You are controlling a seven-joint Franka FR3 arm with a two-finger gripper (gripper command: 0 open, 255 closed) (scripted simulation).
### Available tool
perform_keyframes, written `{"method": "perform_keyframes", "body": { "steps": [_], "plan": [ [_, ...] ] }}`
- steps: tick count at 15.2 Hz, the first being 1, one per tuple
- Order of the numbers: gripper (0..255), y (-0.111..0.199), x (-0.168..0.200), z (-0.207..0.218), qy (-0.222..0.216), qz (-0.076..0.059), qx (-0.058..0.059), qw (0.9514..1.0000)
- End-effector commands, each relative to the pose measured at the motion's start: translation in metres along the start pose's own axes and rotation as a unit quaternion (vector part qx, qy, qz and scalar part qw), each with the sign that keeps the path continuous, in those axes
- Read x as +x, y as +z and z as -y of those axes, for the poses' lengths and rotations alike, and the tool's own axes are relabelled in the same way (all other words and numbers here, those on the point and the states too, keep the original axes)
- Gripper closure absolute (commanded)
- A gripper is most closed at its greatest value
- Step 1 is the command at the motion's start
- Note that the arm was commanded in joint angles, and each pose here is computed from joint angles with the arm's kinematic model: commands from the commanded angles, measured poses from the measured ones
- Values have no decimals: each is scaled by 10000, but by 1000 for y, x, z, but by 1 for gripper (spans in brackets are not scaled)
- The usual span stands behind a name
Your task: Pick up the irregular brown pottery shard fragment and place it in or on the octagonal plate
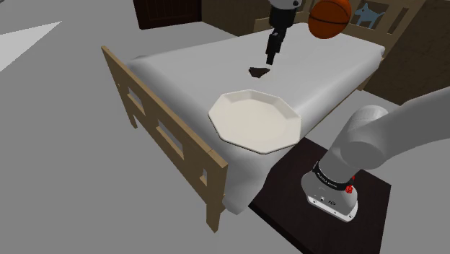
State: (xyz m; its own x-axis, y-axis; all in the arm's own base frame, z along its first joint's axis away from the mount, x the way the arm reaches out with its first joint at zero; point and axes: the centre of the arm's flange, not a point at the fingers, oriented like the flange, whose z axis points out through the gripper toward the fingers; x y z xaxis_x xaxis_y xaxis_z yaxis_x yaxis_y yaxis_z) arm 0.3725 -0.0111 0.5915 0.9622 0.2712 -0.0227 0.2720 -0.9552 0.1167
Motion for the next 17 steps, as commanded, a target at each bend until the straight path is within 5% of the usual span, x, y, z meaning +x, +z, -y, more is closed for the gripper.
{"method": "perform_keyframes", "body": {
  "steps": [1,3,11,17],
  "plan": [
    [0,-3,19,-13,-467,-140,-17,9988],
    [0,-5,38,-25,-892,-268,-24,9956],
    [0,34,40,-25,-892,-268,-24,9956],
    [0,34,40,-25,-892,-268,-24,9956]
  ]
}}
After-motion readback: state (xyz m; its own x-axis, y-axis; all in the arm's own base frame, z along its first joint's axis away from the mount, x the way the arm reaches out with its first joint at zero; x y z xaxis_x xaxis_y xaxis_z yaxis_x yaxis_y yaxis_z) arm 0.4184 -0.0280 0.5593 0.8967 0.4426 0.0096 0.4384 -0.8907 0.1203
